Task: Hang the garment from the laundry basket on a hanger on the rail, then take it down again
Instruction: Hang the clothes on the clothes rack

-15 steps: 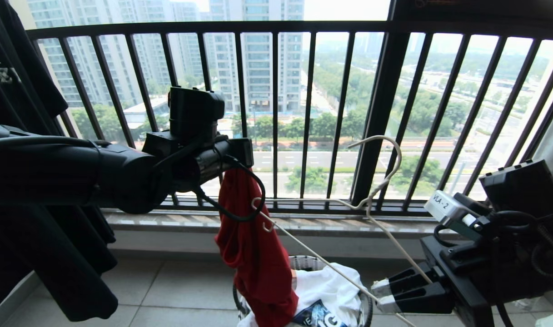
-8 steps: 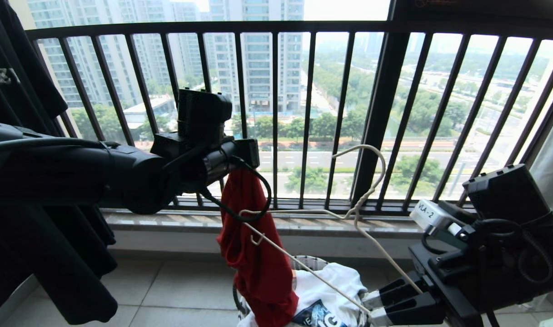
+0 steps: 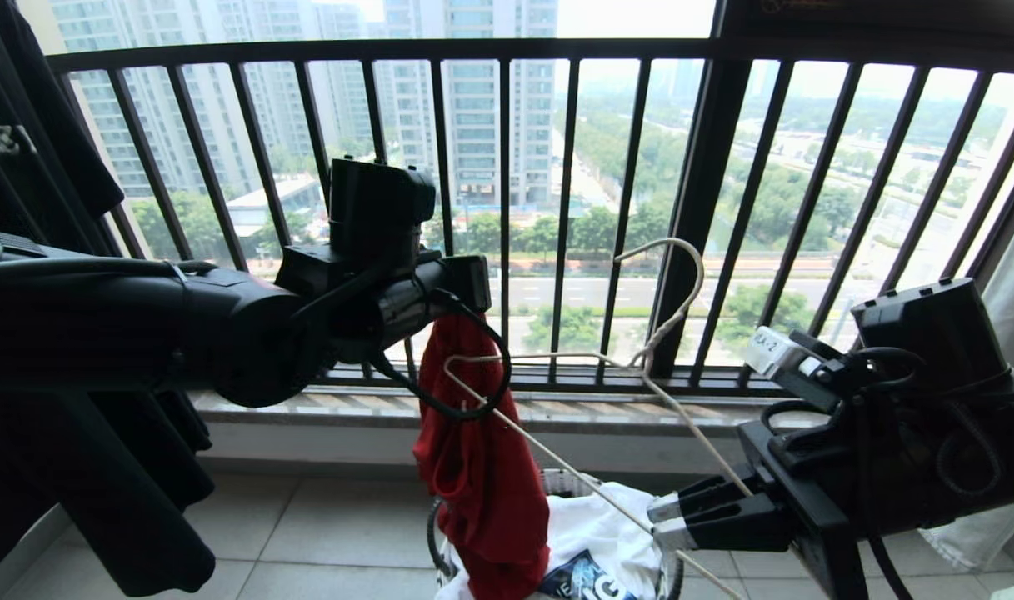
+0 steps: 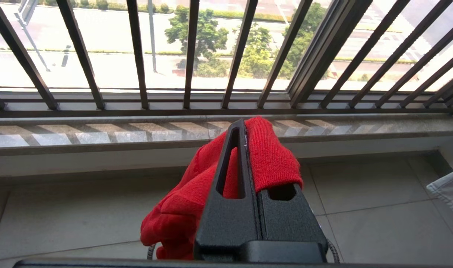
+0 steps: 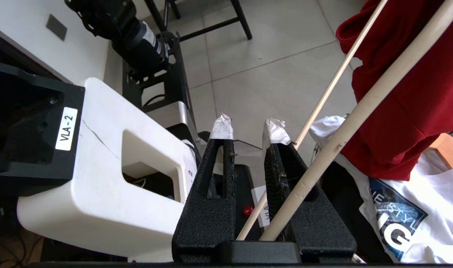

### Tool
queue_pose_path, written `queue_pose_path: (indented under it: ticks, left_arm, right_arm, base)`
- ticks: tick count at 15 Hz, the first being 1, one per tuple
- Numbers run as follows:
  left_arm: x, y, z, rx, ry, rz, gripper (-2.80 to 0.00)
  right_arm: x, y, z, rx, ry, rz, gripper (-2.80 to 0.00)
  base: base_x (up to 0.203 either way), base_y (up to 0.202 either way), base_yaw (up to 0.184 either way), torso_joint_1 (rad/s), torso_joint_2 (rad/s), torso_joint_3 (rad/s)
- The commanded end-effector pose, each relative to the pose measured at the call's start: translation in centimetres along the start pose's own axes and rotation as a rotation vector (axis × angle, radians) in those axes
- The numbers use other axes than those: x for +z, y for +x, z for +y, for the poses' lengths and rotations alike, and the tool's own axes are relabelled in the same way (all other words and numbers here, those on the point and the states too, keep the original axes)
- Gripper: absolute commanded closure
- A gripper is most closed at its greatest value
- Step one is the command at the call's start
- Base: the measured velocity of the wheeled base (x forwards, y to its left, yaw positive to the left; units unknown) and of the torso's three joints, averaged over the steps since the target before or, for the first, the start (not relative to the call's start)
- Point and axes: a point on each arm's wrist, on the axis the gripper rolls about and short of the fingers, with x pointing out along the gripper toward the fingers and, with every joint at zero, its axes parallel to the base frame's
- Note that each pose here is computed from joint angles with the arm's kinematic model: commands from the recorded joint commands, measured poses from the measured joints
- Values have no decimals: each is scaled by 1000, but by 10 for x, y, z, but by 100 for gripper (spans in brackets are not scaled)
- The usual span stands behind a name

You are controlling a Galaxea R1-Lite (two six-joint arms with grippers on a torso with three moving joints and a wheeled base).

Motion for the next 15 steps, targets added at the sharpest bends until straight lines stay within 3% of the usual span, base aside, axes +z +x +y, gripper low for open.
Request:
queue_pose_path:
  ticks: [1, 3, 11, 15]
  left_arm:
    - [6, -7, 0, -3, -7, -19, 0]
    - [7, -6, 3, 7, -4, -23, 0]
    - [10, -2, 14, 37, -1, -30, 0]
    - [7, -15, 0, -14, 7, -13, 0]
  right_arm:
    - [2, -5, -5, -40, 9, -20, 0]
    - [3, -10, -5, -83, 3, -26, 0]
    - [5, -17, 0, -102, -16, -44, 0]
    - [3, -14, -4, -94, -3, -34, 0]
  base:
    - [0, 0, 0, 0, 0, 0]
    - [0, 0, 0, 0, 0, 0]
    - [0, 0, 0, 0, 0, 0]
    - [0, 0, 0, 0, 0, 0]
